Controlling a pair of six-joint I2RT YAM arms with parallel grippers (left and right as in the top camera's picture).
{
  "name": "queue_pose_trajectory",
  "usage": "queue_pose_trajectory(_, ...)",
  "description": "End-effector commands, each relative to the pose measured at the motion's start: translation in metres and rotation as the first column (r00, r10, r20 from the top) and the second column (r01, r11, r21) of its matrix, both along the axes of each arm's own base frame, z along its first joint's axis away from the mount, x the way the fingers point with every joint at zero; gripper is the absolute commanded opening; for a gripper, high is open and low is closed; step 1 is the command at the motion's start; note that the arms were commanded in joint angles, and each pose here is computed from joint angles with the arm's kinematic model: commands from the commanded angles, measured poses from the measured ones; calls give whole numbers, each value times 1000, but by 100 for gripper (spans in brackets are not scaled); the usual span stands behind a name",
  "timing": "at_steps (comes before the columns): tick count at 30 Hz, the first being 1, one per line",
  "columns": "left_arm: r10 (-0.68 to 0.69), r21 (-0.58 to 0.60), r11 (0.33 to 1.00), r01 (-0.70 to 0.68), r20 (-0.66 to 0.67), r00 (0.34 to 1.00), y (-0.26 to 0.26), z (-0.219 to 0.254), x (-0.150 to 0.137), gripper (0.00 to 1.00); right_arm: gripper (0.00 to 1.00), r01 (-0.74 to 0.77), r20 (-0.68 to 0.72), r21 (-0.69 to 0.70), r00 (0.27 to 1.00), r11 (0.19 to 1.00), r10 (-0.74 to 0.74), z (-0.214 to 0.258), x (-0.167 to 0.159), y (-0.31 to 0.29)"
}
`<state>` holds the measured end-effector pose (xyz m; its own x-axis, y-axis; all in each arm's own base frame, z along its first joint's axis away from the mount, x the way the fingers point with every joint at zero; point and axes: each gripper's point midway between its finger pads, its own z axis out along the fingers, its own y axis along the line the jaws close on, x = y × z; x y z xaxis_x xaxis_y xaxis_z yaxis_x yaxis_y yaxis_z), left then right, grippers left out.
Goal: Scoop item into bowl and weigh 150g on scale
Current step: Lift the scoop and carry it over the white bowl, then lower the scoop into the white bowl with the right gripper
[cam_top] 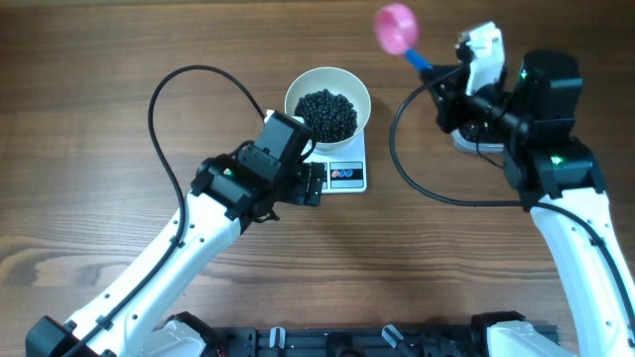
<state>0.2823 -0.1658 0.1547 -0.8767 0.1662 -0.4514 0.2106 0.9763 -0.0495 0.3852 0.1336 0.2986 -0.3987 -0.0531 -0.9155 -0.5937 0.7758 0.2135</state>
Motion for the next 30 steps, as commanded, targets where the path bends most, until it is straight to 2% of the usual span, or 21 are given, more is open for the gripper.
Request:
queue_pose_trajectory(1, -2, 5, 1000, 2, -9, 1000, 2, -4, 0, 100, 4, -150, -129, 200, 975, 968, 178, -4, -9, 31)
queue_pose_trajectory(9, -2, 5, 1000, 2, -9, 1000, 2, -4, 0, 100, 4, -119, -319, 214, 930, 970, 185, -69, 8, 34)
queue_pose_trajectory(15, -2, 5, 1000, 2, -9, 1000, 2, -4, 0, 100, 4, -122, -311, 202, 933, 972, 182, -73, 13, 36)
queue_pose_trajectory(18, -2, 5, 1000, 2, -9, 1000, 2, -4, 0, 100, 4, -123, -278, 126, 948, 984, 154, -79, 16, 42)
queue_pose_trajectory(22, -2, 5, 1000, 2, -9, 1000, 2, -4, 0, 100, 4, -38, -273, 13, 961, 999, 40, -92, 25, 45)
queue_pose_trajectory(30, -2, 5, 1000, 2, -9, 1000, 2, -4, 0, 100, 4, 67, -218, -179, 970, 982, -106, -110, 31, 55)
